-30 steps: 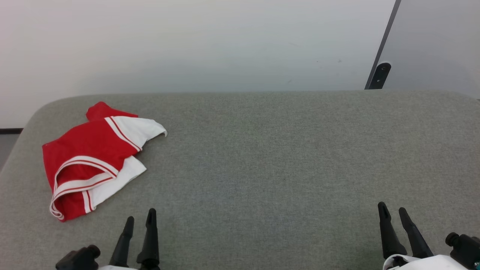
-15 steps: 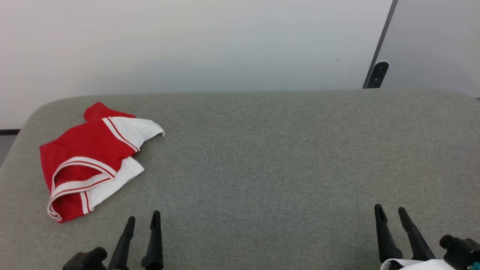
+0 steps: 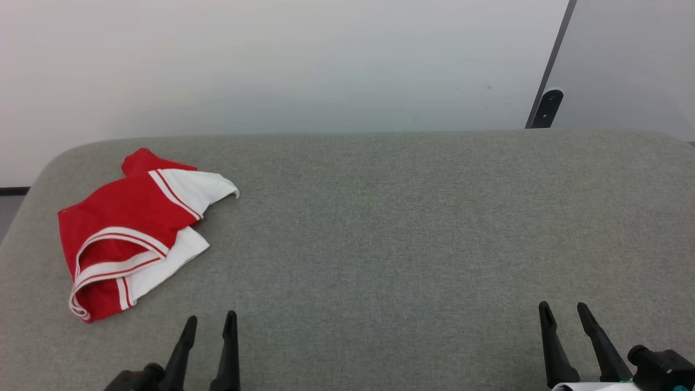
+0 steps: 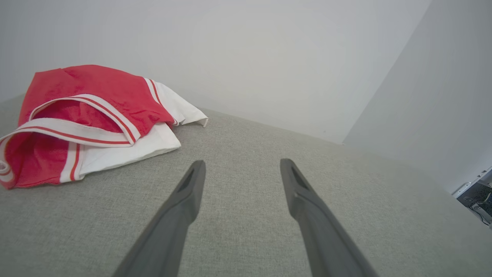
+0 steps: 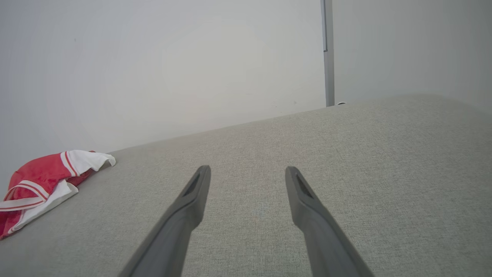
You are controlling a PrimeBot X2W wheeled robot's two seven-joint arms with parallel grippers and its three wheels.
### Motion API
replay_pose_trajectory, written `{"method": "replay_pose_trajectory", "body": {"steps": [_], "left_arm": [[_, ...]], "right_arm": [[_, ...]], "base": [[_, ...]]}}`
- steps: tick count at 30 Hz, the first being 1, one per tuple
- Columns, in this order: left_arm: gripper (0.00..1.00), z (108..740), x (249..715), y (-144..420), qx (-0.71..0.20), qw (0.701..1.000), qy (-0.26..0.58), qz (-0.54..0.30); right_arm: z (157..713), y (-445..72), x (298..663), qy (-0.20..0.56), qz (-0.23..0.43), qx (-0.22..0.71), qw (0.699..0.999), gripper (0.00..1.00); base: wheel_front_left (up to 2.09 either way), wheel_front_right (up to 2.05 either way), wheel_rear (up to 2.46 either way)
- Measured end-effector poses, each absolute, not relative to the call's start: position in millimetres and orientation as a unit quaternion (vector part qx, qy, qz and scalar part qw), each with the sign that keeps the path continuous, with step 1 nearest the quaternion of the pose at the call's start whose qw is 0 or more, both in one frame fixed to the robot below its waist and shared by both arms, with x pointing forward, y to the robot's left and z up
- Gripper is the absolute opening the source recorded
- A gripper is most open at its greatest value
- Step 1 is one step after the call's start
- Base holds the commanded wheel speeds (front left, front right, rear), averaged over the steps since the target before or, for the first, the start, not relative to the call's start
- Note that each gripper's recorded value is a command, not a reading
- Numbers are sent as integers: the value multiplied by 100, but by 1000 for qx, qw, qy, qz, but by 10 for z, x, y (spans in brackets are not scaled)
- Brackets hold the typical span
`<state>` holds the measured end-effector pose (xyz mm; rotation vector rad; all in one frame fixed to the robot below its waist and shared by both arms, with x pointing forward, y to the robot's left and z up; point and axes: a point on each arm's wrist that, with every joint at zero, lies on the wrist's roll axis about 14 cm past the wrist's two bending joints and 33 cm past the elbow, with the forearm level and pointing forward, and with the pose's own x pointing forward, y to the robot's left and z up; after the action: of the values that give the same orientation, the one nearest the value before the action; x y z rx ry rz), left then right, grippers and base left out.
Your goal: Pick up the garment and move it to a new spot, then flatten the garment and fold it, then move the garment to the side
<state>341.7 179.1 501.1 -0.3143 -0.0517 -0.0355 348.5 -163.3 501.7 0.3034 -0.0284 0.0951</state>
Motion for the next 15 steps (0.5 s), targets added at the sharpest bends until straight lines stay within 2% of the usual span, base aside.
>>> {"method": "replay_pose_trajectory", "body": {"steps": [15], "left_arm": [[100,4990,3382,1740,-109,993,-28,-29]], "right_arm": [[5042,-1668,3461,-25,47,92,994,100]], "base": [[0,0,0]]}}
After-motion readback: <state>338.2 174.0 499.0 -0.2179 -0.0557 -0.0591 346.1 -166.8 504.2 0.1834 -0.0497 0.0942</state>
